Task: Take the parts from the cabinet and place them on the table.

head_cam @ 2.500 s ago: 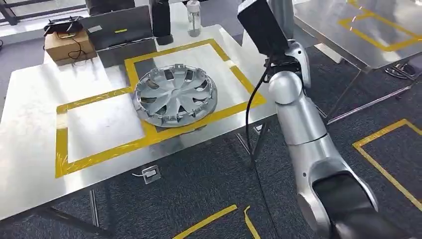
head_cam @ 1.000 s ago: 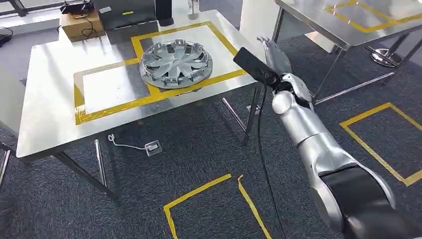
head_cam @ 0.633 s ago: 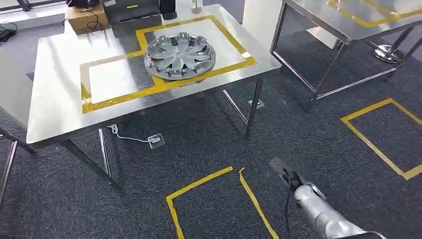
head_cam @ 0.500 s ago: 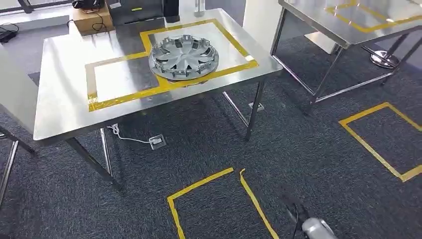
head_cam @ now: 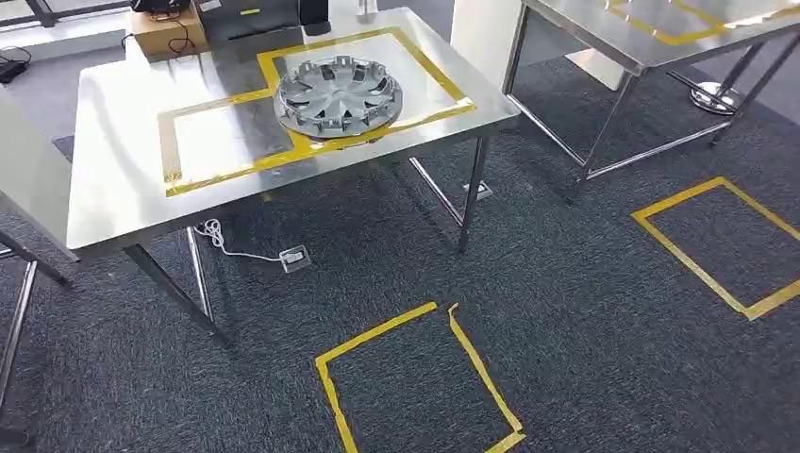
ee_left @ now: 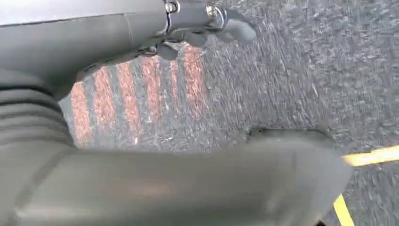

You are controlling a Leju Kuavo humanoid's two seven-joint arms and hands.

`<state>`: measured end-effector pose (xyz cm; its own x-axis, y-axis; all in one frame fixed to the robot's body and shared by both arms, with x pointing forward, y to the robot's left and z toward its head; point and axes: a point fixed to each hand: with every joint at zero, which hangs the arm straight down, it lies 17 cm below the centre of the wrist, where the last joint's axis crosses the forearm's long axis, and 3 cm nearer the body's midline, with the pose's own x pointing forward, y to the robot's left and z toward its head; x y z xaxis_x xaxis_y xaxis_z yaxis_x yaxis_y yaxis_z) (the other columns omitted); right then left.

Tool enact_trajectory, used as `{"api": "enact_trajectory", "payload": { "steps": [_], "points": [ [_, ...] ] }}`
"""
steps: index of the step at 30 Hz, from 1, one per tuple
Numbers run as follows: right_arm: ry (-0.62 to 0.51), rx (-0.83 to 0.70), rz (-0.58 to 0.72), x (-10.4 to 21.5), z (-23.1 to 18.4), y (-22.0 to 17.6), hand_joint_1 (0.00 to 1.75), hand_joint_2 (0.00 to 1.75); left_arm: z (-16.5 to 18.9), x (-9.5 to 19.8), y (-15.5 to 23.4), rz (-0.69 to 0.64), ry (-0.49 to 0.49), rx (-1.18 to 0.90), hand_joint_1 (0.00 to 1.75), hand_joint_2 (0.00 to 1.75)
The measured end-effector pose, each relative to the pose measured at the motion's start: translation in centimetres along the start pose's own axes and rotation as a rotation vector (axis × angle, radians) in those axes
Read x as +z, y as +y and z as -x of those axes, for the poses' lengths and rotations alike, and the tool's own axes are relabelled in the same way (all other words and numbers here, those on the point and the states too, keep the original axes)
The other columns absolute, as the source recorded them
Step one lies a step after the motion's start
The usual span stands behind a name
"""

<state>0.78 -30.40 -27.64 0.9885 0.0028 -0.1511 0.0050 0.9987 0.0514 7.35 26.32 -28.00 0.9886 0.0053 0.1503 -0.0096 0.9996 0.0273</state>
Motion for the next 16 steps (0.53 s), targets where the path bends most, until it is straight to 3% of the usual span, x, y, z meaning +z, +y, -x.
{"api": "enact_trajectory", "payload": {
  "steps": [6, 7, 8, 16],
  "points": [
    [-0.033, 0.008, -0.004, -0.4, 0.6, 1.4, 0.0, 1.75, 0.6, 0.0, 1.2, -0.018, -0.01, 0.032, 0.0, 1.75],
    [-0.04, 0.006, -0.003, -0.5, 0.6, 1.5, 0.0, 0.0, 0.6, 0.0, 1.5, -0.022, -0.013, 0.037, 0.0, 1.75],
    [-0.046, 0.002, 0.0, -0.5, 0.7, 1.5, 0.0, 0.0, 0.7, 0.0, 1.6, -0.024, -0.015, 0.036, 0.0, 0.0],
    [-0.139, -0.013, 0.019, -0.6, -0.5, 1.8, 0.0, 0.0, 1.2, 0.0, 2.3, -0.039, -0.036, 0.05, 0.0, 0.0]
  ]
}}
